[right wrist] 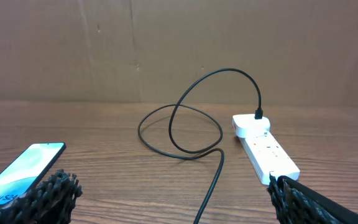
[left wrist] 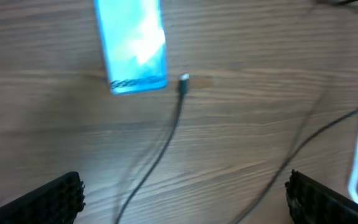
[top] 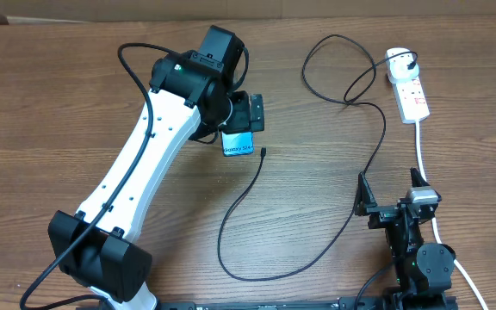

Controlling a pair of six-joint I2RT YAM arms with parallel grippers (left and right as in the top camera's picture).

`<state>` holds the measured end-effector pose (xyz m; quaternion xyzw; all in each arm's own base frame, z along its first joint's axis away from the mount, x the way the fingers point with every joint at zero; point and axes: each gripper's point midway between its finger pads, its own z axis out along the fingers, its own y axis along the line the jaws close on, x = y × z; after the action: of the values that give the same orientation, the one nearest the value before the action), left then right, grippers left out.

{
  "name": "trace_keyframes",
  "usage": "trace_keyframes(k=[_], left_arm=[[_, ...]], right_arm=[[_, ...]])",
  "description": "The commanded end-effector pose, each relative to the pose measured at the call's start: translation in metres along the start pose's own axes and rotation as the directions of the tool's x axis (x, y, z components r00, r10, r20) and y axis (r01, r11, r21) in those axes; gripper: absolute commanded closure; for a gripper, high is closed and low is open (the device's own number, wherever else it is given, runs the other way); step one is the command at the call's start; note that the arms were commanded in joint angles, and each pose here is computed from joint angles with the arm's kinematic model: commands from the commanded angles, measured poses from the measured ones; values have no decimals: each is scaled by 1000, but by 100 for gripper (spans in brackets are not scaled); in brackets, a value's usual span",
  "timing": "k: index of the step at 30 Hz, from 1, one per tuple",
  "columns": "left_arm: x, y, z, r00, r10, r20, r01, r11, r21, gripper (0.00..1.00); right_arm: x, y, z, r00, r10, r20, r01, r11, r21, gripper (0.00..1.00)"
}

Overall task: Plug charger to phone and switch on socket
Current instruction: 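Move the left gripper over the phone's top end, aligning above it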

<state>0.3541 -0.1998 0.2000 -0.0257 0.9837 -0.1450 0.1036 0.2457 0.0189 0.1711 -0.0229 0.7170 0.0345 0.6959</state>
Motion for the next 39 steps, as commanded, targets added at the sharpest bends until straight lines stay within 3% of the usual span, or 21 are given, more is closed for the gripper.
trace_keyframes(k=[1, 4, 7, 11, 23, 31, 39], left_arm=[[-5, -24, -3, 1000, 0, 11, -2, 995, 96, 0], [-11, -33, -3, 998, 23, 51, -28, 994, 105, 0], [-22, -31, -1, 991, 35, 128, -39, 999, 32, 0], [-36, -11, -4, 973, -52, 227, 73, 994, -85, 0], [-70, -17, 0, 933, -55, 356, 89, 993, -78, 0], [-84, 2, 39, 928, -40, 371, 121, 973, -199, 0], [-77, 21, 95, 958, -30, 284, 117, 948, -296, 1]], right_arm=[[1, 0, 0, 1000, -1, 5, 1, 1000, 0, 0], [1, 0, 0, 1000, -1, 5, 1, 1000, 0, 0], [1, 0, 0, 1000, -1, 5, 1, 1000, 0, 0], [1, 0, 0, 1000, -1, 5, 1, 1000, 0, 0], [1, 0, 0, 1000, -1, 5, 1, 1000, 0, 0], [2, 0, 0, 1000, -1, 5, 1, 1000, 0, 0], [1, 0, 0, 1000, -1, 5, 1, 1000, 0, 0]])
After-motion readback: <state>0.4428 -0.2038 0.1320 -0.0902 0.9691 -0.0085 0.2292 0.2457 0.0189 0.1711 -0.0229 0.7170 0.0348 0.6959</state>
